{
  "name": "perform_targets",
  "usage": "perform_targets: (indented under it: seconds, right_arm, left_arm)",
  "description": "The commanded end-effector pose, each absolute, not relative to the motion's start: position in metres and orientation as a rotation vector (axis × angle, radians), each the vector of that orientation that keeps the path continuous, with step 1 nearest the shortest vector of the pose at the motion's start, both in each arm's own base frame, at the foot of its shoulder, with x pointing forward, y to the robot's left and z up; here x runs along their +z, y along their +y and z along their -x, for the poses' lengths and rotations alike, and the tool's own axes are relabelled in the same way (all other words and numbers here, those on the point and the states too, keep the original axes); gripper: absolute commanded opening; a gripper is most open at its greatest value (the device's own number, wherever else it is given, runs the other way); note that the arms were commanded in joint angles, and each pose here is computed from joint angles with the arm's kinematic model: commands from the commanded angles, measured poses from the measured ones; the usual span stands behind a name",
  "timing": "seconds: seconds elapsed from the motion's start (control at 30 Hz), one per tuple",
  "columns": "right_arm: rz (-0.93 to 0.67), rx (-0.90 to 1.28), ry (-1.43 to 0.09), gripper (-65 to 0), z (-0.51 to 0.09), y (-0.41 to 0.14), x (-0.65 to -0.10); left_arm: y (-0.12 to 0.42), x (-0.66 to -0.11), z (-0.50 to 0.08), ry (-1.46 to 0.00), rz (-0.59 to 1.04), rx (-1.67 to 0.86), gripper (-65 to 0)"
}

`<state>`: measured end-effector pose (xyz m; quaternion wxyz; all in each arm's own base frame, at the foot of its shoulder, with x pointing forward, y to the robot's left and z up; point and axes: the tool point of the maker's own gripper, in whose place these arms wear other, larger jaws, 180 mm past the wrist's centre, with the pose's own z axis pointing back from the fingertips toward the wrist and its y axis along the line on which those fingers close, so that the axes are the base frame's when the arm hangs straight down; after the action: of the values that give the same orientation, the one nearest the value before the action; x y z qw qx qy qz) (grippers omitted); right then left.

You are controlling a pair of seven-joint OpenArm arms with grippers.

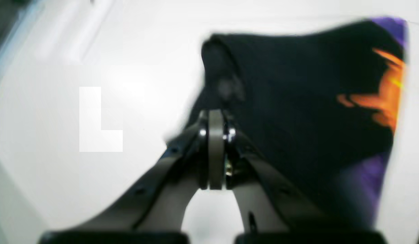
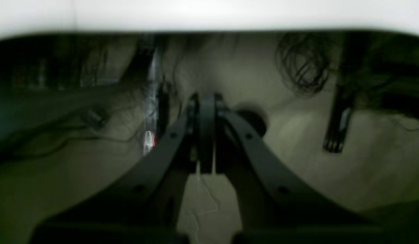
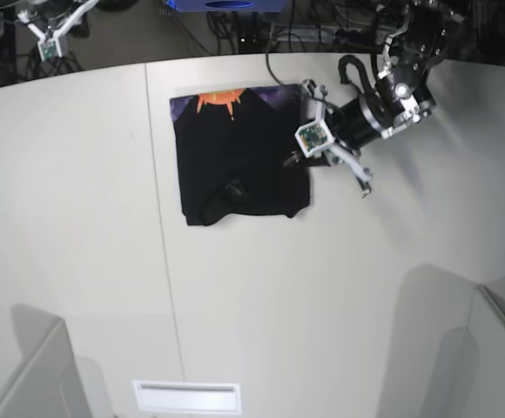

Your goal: Fold the T-shirt properly

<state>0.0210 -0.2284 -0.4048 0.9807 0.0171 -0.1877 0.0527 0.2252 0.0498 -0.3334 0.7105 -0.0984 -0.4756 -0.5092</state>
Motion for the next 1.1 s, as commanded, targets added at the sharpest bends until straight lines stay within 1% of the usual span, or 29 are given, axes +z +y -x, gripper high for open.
perform_targets:
  seconds: [0.0, 0.1, 0.2, 0.33, 0.43, 0.57, 0.67, 0.77, 0.87, 1.07]
  right_arm:
    - [-0.034, 0.155, -0.341, -65.0, -0.011, -0.233, -0.4]
    - [-0.029, 0.228, -0.199, -65.0, 0.019, -0.239, -0.404]
    - [-0.049, 0.316, -0.098, -65.0, 0.037, -0.23, -0.415]
    - [-0.109, 0.387, -0.042, -65.0, 0.049, -0.209, -0.431]
    - [-0.159, 0.409, -0.023, -65.0, 0.055, -0.19, -0.441]
    - [-0.21, 0.369, -0.012, -65.0, 0.057, -0.169, -0.459]
    - [-0.249, 0.32, 0.037, -65.0, 0.064, -0.159, -0.485]
    - [-0.317, 0.296, 0.114, -65.0, 0.087, -0.143, -0.515]
    - [-0.414, 0.236, 0.134, -65.0, 0.114, -0.109, -0.542]
    - [-0.378, 0.052, 0.245, -65.0, 0.171, -0.09, -0.596]
  left_arm:
    - [0.051, -0.334, -0.209, -1.051, 0.256, -1.106, -65.0]
    - [0.07, -0.359, -0.161, -0.936, 0.296, -1.021, -65.0]
    - [0.078, -0.372, -0.11, -0.848, 0.363, -0.954, -65.0]
    - [0.081, -0.383, -0.054, -0.739, 0.425, -0.88, -65.0]
    - [0.09, -0.395, -0.031, -0.677, 0.405, -0.831, -65.0]
    - [0.102, -0.416, -0.009, -0.587, 0.405, -0.801, -65.0]
    - [0.116, -0.442, 0.007, -0.506, 0.396, -0.774, -65.0]
    - [0.116, -0.477, 0.038, -0.383, 0.44, -0.76, -65.0]
    - [0.11, -0.507, 0.07, -0.267, 0.494, -0.766, -65.0]
    - [0.109, -0.548, 0.107, -0.099, 0.542, -0.801, -65.0]
